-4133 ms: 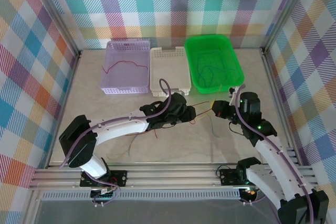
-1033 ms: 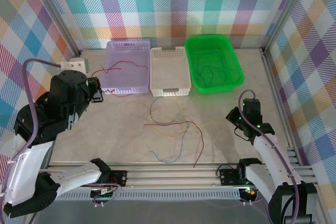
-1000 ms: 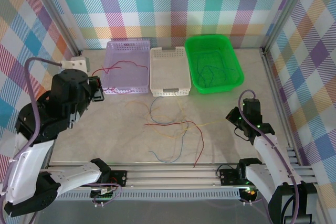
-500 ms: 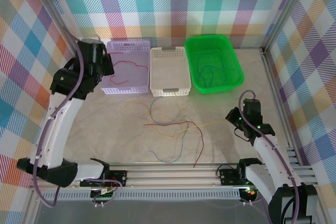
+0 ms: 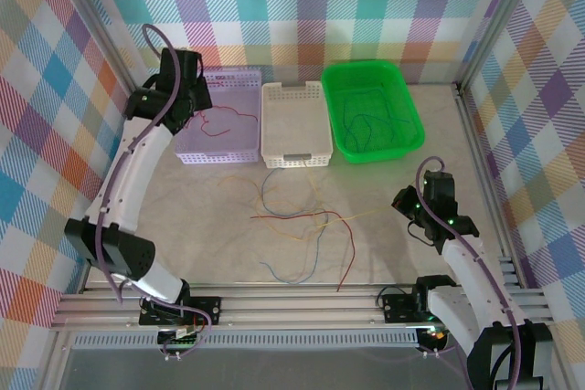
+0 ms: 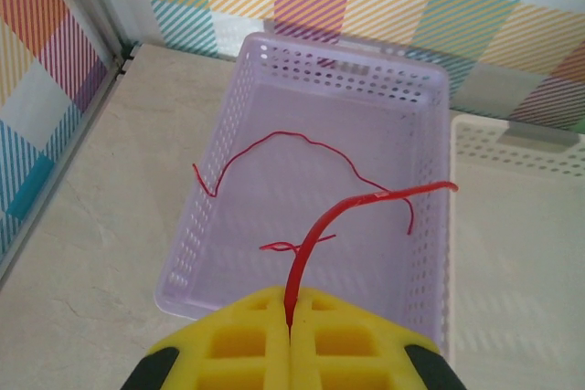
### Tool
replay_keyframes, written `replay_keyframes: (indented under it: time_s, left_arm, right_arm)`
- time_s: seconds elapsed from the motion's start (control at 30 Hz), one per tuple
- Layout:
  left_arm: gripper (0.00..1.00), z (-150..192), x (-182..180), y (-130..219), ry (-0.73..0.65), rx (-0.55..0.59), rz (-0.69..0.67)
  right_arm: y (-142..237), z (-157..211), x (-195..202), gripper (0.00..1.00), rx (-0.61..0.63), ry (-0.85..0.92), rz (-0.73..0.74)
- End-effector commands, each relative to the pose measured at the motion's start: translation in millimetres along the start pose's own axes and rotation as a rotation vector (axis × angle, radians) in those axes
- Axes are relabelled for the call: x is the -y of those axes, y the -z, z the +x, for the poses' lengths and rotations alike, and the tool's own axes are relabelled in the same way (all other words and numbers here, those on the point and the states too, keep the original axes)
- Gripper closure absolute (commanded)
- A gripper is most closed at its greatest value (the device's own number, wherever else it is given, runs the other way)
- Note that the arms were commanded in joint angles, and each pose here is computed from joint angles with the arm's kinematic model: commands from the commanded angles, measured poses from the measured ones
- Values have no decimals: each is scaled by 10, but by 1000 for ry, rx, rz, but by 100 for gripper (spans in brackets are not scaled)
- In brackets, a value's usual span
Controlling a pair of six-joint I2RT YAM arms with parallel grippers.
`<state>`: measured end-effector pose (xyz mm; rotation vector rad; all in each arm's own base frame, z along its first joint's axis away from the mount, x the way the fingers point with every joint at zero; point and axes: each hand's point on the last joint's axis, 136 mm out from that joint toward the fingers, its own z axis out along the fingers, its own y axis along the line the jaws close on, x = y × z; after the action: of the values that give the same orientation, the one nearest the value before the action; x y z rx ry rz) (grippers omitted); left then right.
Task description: Untangle the cables
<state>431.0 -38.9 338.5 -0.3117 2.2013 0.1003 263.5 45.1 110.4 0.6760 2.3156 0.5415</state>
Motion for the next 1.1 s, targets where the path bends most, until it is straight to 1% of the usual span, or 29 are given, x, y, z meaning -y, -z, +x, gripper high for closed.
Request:
replay_keyframes:
  time_s: [0.0,0.23,0.4,0.6,0.8,1.07]
  left_arm:
    - [100,-121,-25,-160,39,19,-8]
    - [100,89,44,-691,0,-71,-60]
    - [100,327,90,-1108,-19,-150,-94]
    - [100,602,120,-1513,-13,-236,-112]
    - [100,873,164,-1844,-15,-309,-130]
    - [100,1157,227,-2151,-15,-386,-136]
  right_arm:
    - [23,-27,-64,100,15,2,-39]
    - [25,-15,-100,100,9,4,-59]
    - [24,-14,-116,100,8,3,-70]
    - [12,15,-139,100,1,3,-91]
    - [16,31,-192,100,-2,12,-128]
    - [16,60,-307,100,-12,31,-204]
